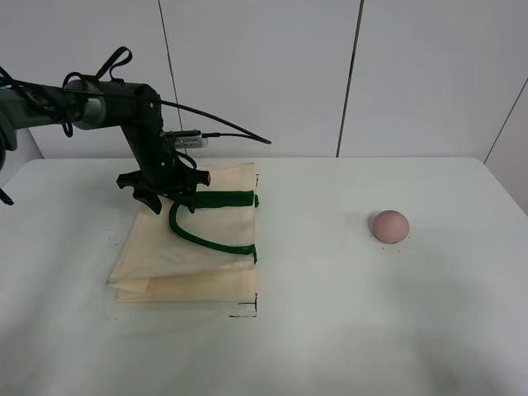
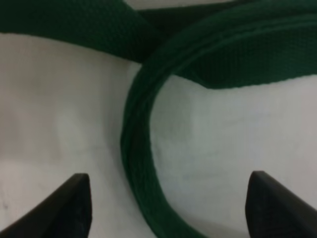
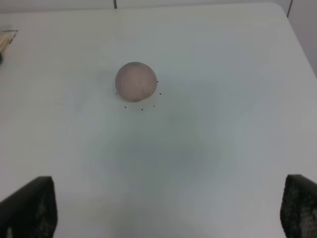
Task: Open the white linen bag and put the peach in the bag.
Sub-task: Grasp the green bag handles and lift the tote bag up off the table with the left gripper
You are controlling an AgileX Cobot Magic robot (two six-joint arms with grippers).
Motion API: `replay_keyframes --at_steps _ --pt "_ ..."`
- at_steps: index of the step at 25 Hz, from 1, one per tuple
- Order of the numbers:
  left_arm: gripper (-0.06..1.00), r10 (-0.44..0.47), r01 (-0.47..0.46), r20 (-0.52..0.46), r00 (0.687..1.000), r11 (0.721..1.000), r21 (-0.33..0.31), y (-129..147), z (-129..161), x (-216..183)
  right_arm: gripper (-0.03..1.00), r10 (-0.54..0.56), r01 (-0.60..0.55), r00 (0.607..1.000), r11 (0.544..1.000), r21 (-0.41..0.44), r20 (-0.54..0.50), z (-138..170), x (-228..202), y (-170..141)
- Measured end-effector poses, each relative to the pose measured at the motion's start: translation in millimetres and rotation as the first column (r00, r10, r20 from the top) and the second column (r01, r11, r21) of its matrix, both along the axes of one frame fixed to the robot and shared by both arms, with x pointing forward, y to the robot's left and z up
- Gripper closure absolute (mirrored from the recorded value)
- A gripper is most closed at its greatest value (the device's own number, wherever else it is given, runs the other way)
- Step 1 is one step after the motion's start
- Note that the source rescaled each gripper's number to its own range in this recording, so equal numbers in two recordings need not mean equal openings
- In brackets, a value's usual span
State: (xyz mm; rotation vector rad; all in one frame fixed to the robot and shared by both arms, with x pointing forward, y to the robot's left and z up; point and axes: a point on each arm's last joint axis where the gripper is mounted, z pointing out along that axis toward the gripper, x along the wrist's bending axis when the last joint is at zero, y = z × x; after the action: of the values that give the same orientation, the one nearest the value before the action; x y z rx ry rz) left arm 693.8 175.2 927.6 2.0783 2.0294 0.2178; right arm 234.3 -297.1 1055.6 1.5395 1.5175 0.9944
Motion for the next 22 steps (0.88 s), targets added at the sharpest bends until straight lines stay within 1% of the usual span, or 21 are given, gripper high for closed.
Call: replay_keyframes --at_steps 7,13,15,16,17,18,20,22 --pt "-0.06 0.017 -0.016 -0.030 0.999 0.999 0.046 2.9 -24.0 2.7 -0.03 0.000 0.000 1.000 1.000 0.001 0.000 0.0 0.0 0.1" --pt "-0.06 0.021 -0.018 -0.056 0.998 0.998 0.054 2.9 -38.2 3.0 -0.03 0.000 0.000 1.000 1.000 0.001 0.000 0.0 0.0 0.1" --pt "-0.02 0.024 -0.021 -0.056 0.998 0.998 0.052 2.8 -38.2 3.0 -0.03 0.000 0.000 1.000 1.000 0.001 0.000 0.0 0.0 0.1" --pt "0.03 0.026 -0.023 -0.056 0.998 0.999 0.049 2.6 -38.3 3.0 -0.03 0.000 0.000 1.000 1.000 0.001 0.000 0.0 0.0 0.1" --pt "0.11 0.027 -0.025 -0.057 0.998 0.999 0.048 2.5 -38.7 3.0 -0.03 0.000 0.000 1.000 1.000 0.001 0.000 0.0 0.0 0.1" --pt "0.21 0.025 -0.022 -0.056 0.998 0.999 0.045 0.6 -38.7 2.6 -0.03 0.000 0.000 1.000 1.000 0.001 0.000 0.0 0.0 0.1" --pt "0.48 0.023 -0.021 -0.056 0.998 0.999 0.040 -1.3 -38.7 2.2 -0.03 0.000 0.000 1.000 1.000 0.001 0.000 0.0 0.0 0.1" --pt "0.84 0.024 -0.022 -0.057 0.998 0.999 0.038 -1.4 -38.7 2.2 -0.03 0.000 0.000 1.000 1.000 0.001 0.000 0.0 0.0 0.1"
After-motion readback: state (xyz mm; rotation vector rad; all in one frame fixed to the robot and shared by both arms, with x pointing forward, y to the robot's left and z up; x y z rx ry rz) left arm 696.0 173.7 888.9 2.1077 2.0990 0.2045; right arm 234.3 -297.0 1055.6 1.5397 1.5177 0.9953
